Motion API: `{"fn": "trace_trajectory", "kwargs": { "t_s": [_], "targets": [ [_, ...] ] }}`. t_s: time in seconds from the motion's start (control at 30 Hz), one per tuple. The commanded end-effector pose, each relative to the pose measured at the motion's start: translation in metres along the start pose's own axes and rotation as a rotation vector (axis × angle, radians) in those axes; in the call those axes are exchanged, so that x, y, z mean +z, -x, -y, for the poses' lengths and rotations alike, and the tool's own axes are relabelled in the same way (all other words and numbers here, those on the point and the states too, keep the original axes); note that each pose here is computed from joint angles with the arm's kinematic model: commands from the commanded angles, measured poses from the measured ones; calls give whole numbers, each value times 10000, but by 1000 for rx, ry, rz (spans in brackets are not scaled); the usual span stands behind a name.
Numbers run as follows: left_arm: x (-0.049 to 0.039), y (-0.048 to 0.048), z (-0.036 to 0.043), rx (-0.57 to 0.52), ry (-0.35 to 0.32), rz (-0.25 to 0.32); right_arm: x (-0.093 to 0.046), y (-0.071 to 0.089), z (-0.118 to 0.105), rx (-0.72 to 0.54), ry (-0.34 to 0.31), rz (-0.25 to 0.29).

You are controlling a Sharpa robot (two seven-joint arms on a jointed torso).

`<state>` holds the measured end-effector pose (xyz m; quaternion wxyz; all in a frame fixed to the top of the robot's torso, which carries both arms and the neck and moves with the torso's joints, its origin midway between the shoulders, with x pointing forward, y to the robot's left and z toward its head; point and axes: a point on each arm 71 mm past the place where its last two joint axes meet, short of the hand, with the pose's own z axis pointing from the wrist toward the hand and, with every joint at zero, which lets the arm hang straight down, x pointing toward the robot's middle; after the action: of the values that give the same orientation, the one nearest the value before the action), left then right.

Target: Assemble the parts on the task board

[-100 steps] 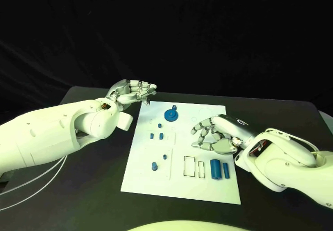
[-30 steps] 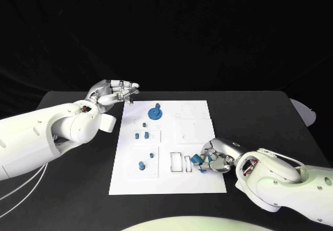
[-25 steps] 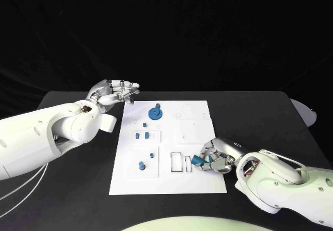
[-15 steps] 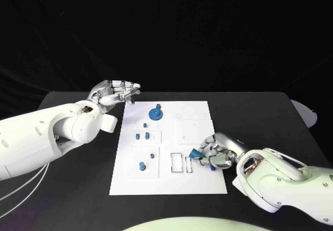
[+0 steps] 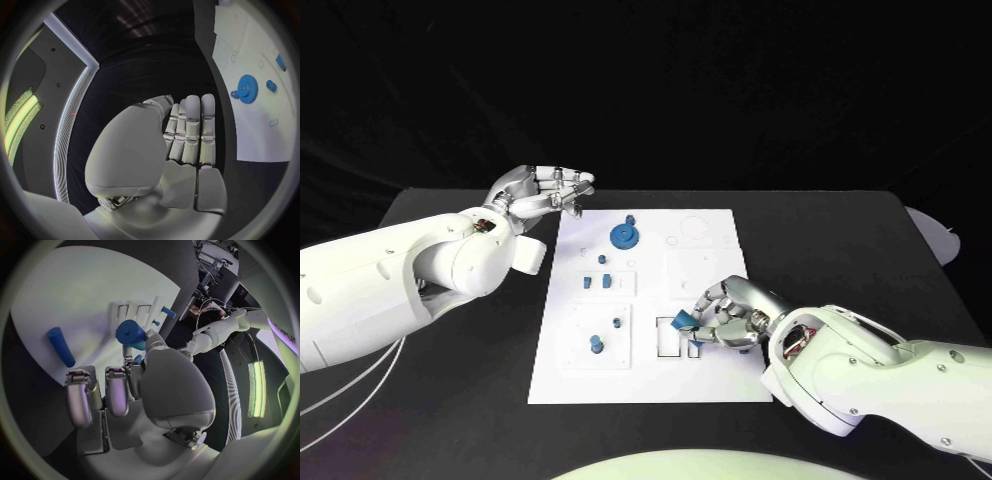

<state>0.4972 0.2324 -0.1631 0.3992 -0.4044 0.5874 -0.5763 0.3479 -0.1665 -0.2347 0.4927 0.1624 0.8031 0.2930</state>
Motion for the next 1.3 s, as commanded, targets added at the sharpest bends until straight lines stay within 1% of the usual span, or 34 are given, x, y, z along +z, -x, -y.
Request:
{"fn": "trace_trajectory", "kwargs": {
  "t_s": [0.03,0.13,0.43,0.9,1.3],
  "targets": [
    [4,-28,11,-8,-7,-18,28,-88,-1,-12,-11,-81],
    [4,-29,11,-8,-6,-19,65,-125,-20,-26,-10,-94],
    [2,-31,10,-9,-4,-21,131,-151,-44,-71,-4,-84],
    [-4,-25,9,-9,-1,-23,162,-175,-78,-113,13,-90],
    [-9,-20,8,-9,2,-23,159,-155,-106,-128,38,-54]
  ]
}}
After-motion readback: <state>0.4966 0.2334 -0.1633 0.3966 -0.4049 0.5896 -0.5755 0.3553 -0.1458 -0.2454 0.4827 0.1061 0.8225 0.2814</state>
